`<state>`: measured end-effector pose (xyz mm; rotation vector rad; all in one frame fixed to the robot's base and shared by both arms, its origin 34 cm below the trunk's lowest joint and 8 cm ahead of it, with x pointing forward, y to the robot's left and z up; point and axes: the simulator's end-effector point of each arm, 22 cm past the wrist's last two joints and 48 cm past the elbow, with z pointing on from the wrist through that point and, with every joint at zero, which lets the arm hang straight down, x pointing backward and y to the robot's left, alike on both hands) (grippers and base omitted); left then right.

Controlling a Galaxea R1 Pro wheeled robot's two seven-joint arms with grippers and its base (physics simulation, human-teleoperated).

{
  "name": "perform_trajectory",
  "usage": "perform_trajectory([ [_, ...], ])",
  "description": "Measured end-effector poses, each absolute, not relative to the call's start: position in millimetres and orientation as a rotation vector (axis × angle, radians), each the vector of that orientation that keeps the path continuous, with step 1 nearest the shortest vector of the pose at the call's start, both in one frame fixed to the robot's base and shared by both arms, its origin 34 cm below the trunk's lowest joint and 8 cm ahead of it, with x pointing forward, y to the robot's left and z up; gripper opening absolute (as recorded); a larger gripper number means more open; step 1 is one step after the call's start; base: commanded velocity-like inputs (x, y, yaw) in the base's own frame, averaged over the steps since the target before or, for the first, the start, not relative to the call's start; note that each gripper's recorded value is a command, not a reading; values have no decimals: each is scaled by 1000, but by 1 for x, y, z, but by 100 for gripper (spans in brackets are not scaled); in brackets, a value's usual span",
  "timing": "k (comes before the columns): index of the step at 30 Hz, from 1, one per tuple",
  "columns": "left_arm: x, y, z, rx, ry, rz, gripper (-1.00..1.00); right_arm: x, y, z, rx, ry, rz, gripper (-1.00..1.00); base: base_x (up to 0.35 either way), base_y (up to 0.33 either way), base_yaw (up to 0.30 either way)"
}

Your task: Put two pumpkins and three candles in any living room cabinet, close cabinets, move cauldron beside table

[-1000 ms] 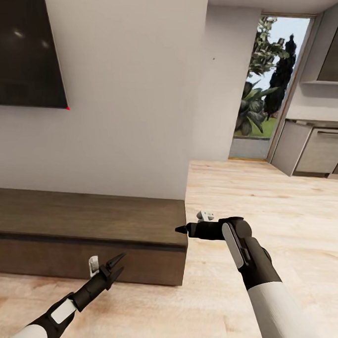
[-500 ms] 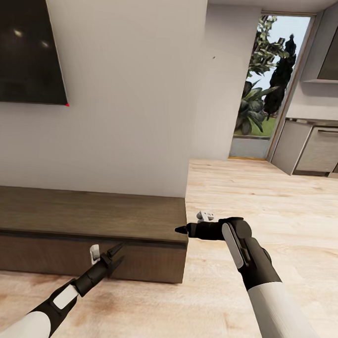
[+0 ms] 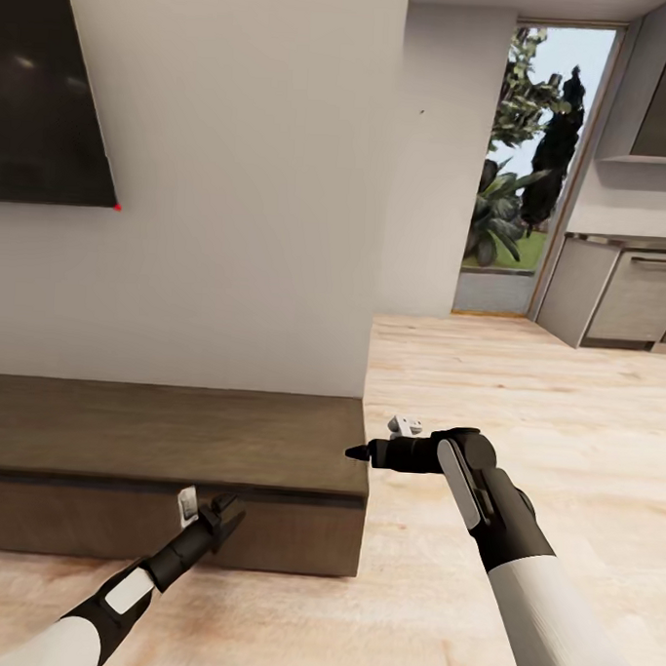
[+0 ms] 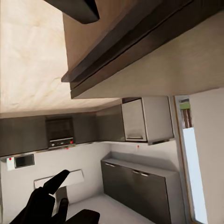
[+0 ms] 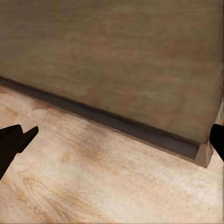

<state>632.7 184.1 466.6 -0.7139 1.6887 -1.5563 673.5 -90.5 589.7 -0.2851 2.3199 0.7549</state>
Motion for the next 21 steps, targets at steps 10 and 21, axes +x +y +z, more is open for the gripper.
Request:
perform_trajectory([
  [10, 633, 184, 466, -715, 1689, -1555, 100, 673, -90, 590, -285, 2320, 757, 100, 32, -11, 0],
  [21, 632, 185, 454, -733, 1705, -1552, 100, 675, -90, 577, -279, 2339, 763, 100, 0, 0, 0],
])
